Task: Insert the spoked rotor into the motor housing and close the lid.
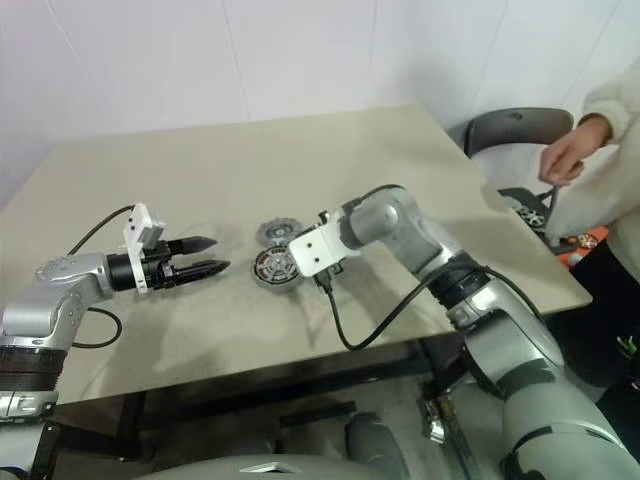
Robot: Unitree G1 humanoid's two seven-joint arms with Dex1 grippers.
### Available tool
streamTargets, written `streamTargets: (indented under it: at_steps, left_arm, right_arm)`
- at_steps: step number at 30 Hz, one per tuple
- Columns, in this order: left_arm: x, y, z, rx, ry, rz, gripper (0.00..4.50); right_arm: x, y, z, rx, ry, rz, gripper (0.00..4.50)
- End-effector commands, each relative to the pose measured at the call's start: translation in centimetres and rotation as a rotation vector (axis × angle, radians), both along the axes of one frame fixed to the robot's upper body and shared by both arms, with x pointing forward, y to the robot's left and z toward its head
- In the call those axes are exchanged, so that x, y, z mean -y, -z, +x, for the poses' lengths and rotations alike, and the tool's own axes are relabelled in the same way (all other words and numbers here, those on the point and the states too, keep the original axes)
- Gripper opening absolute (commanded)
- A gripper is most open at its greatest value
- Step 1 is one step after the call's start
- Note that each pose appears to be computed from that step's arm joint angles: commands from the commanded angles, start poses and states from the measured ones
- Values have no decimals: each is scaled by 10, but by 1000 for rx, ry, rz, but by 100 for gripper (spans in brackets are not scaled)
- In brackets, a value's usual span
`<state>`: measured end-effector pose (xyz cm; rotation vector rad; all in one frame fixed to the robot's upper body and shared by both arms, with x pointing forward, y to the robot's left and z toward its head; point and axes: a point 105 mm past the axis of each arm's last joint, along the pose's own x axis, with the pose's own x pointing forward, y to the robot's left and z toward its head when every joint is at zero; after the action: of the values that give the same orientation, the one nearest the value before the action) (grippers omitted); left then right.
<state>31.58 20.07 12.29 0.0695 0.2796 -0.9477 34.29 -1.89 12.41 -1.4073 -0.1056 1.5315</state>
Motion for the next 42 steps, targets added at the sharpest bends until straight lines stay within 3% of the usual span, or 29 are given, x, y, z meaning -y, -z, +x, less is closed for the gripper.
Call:
streamTargets:
  at_steps: [1, 8, 27, 30, 33, 36, 39, 42]
  left_arm:
    - [5, -9, 2, 46, 15, -3, 364]
    - [8, 0, -8, 28, 5, -18, 364]
    - [13, 9, -20, 9, -23, -26, 364]
    - [14, 8, -20, 11, -22, -30, 364]
    - [14, 8, -19, 12, -24, -31, 364]
    - [14, 8, -18, 12, -26, -30, 364]
    - [15, 9, -17, 12, -25, -31, 364]
    - [15, 9, -16, 11, -26, -32, 364]
  right_arm:
    - [-9, 5, 8, 60, -46, -32, 215]
    - [-12, 30, 8, 73, -122, -97, 215]
    - [-17, 39, 22, 144, -136, -130, 215]
    - [-17, 43, 19, 145, -156, -135, 156]
    - [-18, 43, 18, 159, -171, -132, 63]
    - [-21, 39, 17, 172, -191, -130, 63]
    - [-23, 33, 17, 174, -201, -129, 12]
    - [-25, 27, 18, 163, -189, -127, 8]
